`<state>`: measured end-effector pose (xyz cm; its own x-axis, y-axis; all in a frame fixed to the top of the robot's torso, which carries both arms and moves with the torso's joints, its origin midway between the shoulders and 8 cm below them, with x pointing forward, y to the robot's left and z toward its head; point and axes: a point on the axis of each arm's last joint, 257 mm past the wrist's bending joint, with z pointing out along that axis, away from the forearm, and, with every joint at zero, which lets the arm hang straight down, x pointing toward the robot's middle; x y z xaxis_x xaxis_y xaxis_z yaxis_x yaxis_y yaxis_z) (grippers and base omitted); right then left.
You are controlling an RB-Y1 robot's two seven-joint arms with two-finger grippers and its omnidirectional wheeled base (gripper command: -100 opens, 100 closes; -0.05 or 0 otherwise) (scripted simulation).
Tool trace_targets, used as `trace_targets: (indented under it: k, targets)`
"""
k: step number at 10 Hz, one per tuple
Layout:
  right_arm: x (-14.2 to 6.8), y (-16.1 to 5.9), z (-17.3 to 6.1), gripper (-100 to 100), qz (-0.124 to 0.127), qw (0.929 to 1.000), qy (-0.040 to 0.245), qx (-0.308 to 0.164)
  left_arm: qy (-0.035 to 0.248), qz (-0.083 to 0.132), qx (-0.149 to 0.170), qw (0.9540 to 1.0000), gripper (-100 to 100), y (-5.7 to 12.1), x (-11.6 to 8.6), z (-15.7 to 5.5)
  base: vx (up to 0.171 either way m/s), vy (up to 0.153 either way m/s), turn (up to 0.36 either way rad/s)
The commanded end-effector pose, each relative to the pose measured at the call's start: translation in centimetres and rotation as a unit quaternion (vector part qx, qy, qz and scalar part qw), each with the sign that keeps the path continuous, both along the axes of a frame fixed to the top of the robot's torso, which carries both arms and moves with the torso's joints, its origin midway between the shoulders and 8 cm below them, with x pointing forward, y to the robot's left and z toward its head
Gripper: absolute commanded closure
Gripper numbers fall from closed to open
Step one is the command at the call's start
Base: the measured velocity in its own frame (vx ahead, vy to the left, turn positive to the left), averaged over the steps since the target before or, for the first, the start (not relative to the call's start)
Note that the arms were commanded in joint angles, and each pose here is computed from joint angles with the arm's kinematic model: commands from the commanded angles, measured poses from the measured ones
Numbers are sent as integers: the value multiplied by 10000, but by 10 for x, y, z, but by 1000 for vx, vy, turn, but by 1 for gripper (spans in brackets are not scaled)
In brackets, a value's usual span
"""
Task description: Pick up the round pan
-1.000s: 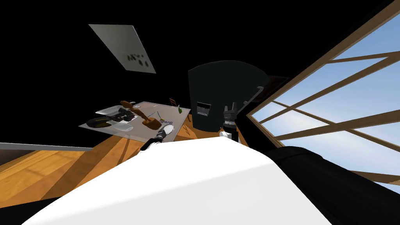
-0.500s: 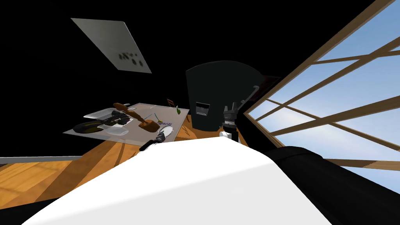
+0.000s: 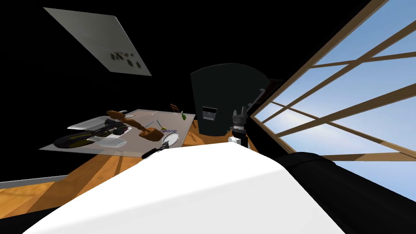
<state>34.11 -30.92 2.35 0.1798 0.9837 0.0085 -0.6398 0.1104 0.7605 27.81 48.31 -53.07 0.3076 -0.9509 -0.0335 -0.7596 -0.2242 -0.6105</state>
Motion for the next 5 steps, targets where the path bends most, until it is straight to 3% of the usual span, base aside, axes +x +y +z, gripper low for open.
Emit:
trace_targets:
  k: [1, 5]
  targets:
    - [0, 0, 0, 0, 0, 10000, 0, 0, 174, 3, -20, 9998, -100, 3, -10, -5, 35, 35, -58]
    - [0, 0, 0, 0, 0, 10000, 0, 0, 1007, 37, -76, 9949, -100, 25, -58, -31, 47, 42, -118]
